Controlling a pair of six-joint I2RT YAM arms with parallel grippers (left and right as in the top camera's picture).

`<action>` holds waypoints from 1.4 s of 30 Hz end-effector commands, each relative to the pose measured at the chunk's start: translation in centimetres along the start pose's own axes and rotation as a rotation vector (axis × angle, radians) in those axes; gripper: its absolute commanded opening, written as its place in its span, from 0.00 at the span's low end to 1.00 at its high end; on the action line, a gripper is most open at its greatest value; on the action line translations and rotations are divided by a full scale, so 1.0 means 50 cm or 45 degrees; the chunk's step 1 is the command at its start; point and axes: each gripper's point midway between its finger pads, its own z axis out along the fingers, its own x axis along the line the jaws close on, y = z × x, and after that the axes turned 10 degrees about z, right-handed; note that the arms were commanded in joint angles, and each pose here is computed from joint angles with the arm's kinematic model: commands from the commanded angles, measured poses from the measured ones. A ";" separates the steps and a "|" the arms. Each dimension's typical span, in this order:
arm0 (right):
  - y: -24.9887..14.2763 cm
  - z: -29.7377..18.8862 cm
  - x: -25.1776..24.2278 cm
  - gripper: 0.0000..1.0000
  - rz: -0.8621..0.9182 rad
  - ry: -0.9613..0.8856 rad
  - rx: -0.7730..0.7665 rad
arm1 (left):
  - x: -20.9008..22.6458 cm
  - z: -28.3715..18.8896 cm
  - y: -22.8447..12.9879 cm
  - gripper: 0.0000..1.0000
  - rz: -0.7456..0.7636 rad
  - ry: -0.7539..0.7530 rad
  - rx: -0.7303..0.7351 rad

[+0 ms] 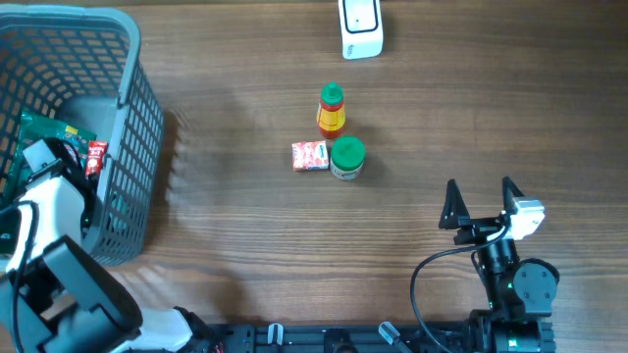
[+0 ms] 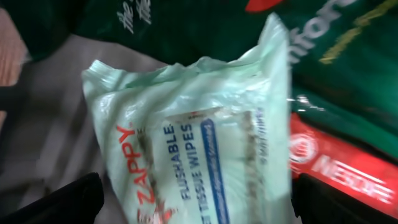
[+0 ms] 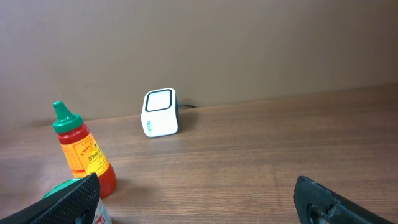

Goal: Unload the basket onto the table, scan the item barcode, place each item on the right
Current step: 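Move the left gripper back into the basket toward the wipes pack, then grasp the mint-green toilet tissue wipes pack with the left gripper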

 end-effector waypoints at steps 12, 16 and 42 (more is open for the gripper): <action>0.004 -0.001 0.001 1.00 -0.014 0.001 -0.014 | 0.001 -0.007 -0.015 0.56 -0.023 -0.031 0.065; 0.004 -0.001 0.001 1.00 -0.014 0.001 -0.014 | -0.024 -0.076 0.008 0.53 0.000 -0.188 0.013; 0.004 -0.001 0.001 1.00 -0.014 0.001 -0.013 | -0.040 -0.691 0.093 0.60 0.030 -1.576 -0.522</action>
